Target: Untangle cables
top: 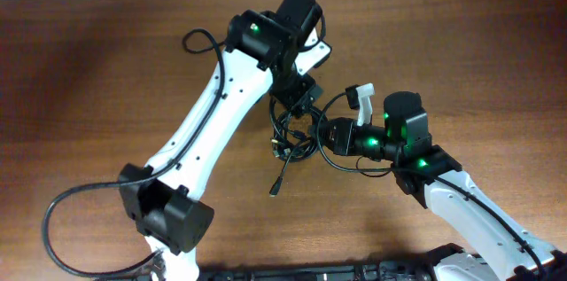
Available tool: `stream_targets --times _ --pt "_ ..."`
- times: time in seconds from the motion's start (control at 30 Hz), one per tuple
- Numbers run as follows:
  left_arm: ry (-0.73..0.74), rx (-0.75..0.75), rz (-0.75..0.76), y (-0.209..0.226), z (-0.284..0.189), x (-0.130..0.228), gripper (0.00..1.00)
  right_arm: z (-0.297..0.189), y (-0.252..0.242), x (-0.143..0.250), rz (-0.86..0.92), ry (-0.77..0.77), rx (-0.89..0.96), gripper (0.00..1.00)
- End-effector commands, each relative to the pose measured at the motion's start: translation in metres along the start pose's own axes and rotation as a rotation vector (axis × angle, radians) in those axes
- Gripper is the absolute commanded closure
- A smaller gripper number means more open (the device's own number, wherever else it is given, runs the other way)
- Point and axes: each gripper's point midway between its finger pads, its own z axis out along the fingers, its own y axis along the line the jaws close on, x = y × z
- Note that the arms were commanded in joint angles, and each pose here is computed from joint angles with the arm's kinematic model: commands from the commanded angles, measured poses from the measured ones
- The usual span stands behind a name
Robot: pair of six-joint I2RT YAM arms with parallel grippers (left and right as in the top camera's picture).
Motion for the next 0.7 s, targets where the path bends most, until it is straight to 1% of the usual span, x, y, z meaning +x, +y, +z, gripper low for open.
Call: stream_targets --times 0.0,0.03,0.1,0.17,0.23,0.27,0.33,0.4,0.47,0.53,0.6,0.63,0.67 --pt "0.032 -0.061 0.014 0.012 0.016 0.007 0.1 -0.003 0.013 -0.004 -0.042 -0.007 -0.035 0.96" --pt "0.035 -0.072 0.014 0.013 0.022 0.007 0.11 -0.003 0.013 -0.004 -0.042 -0.006 -0.035 0.96" --pt "0.057 -0.15 0.014 0.027 0.03 0.011 0.12 -0.003 0.015 -0.002 -0.043 0.008 -0.051 0.96" --pt "0.046 -0.163 0.01 0.029 0.03 0.008 0.13 -0.003 0.019 0.002 -0.081 0.028 -0.074 0.96" --pt "0.047 -0.162 0.009 0.029 0.03 0.009 0.1 -0.004 0.024 0.006 -0.123 0.046 -0.102 0.96" --pt "0.047 -0.162 0.01 0.029 0.03 0.009 0.09 -0.005 0.029 0.008 -0.162 0.057 -0.128 0.96" --pt "0.047 -0.162 0.01 0.029 0.033 0.009 0.09 -0.01 0.051 0.016 -0.263 0.102 -0.253 0.96" --pt "0.059 -0.159 0.009 0.029 0.043 0.012 0.22 -0.012 0.057 0.018 -0.303 0.112 -0.29 0.96" --pt "0.08 -0.148 0.011 0.026 0.057 0.019 0.5 -0.012 0.057 0.018 -0.304 0.111 -0.29 0.96" --pt "0.067 -0.15 0.01 0.027 0.061 0.017 0.62 -0.012 0.057 0.018 -0.303 0.111 -0.29 0.96" --pt "0.026 -0.16 -0.008 0.029 0.062 0.007 1.0 -0.012 0.057 0.018 -0.303 0.111 -0.289 0.96" --pt "-0.003 -0.167 -0.089 0.035 0.062 0.002 1.0 -0.012 0.057 0.018 -0.303 0.111 -0.289 0.96" --pt "-0.029 -0.186 -0.224 0.047 0.061 0.001 1.0 -0.011 0.057 0.018 -0.301 0.112 -0.289 0.96"
